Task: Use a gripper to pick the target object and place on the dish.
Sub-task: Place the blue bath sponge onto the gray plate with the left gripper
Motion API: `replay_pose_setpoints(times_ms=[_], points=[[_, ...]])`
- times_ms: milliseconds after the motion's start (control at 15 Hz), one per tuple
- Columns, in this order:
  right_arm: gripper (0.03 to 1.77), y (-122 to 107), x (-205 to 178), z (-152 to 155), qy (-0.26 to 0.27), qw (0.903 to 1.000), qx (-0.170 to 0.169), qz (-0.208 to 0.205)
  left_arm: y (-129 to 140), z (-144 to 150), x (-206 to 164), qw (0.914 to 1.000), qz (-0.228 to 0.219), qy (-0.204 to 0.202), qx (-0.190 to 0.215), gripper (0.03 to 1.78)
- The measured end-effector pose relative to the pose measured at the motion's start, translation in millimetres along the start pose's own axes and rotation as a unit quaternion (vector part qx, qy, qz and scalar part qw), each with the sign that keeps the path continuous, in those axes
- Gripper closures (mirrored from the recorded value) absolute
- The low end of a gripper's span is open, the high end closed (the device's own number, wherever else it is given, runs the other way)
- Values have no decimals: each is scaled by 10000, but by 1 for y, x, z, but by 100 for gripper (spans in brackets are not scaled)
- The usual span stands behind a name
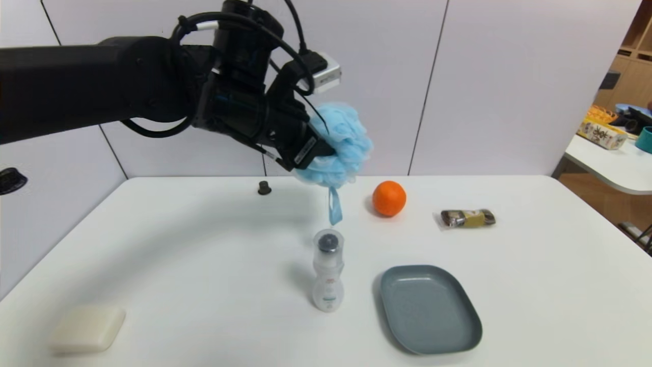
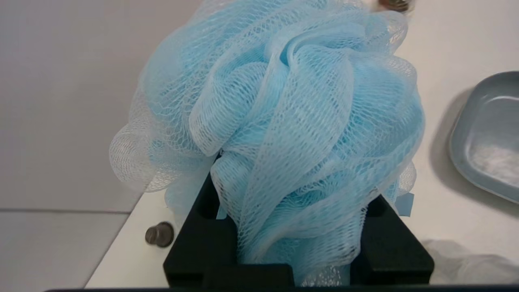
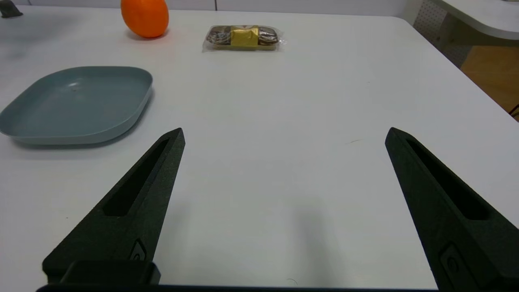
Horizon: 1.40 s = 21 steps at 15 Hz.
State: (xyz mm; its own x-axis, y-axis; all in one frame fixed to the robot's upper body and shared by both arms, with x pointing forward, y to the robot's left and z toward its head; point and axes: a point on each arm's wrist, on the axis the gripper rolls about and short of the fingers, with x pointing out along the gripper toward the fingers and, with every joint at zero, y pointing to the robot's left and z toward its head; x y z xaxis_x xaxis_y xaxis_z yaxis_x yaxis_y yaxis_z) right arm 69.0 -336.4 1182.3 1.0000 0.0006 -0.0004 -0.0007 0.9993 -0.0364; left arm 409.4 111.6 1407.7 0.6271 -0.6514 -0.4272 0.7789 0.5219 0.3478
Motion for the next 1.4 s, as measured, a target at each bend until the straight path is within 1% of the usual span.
replay_pose_setpoints(times_ms=[200,533,867,1133,1400], points=[[9,0,0,0,0,10000,0,2,-31,12,20,9990,-397,-127,186,118],[9,0,0,0,0,10000,0,4,-76,20,47,9948,-922,-192,388,120],[9,0,0,0,-2,10000,0,2,-115,20,68,9892,-1373,-77,506,121],[9,0,0,0,0,10000,0,2,-131,19,74,9861,-1557,-7,573,121],[9,0,0,0,0,10000,0,2,-141,13,71,9820,-1794,376,457,123]])
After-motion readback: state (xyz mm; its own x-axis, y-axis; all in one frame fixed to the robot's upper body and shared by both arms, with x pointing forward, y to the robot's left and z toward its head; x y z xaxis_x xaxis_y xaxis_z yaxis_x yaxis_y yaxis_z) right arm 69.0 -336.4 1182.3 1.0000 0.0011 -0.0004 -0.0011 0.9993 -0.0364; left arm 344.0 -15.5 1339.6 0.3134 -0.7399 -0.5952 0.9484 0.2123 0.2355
